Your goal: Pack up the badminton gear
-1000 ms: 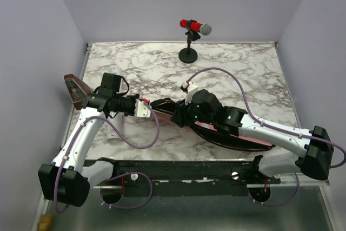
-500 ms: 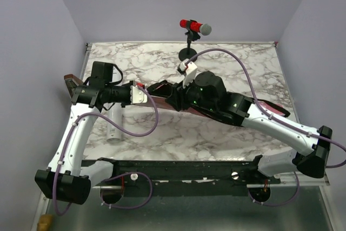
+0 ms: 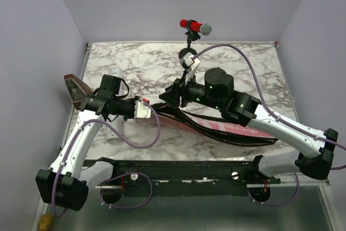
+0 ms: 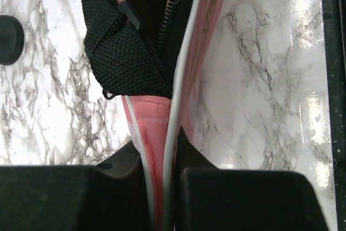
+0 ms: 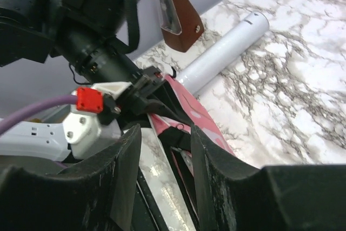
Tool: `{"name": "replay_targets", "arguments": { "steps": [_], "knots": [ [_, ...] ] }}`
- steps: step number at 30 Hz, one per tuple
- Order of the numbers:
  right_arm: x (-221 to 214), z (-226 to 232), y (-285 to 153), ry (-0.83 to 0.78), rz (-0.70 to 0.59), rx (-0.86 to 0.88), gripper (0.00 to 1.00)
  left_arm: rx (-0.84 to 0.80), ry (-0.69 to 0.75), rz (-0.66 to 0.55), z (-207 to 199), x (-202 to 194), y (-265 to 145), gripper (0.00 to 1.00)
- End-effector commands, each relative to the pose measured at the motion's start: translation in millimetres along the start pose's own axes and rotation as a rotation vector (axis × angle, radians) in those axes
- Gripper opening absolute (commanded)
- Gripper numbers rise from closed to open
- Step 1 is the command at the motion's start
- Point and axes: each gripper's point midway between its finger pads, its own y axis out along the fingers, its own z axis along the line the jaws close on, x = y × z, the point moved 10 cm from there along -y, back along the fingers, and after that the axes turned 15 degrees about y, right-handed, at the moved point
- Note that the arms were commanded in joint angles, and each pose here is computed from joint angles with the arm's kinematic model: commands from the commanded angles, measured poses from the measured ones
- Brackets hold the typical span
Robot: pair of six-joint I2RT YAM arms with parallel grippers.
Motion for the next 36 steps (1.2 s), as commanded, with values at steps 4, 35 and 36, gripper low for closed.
{"name": "replay_targets", "arguments": {
  "steps": [4,35,36],
  "knots": [
    [-40,-24,-15,0.082,0.093,-0.098,0.46,0.056,0.134,-0.052,8,15,-9,0.00],
    [-72,-29,31,0.245,0.150,0.019,0.34,0.007,0.169,-0.075,4,27,-17,0.05],
    [-72,-29,32,0.252,0.153,0.016,0.34,0.007,0.170,-0.074,4,27,-17,0.05]
  ]
}}
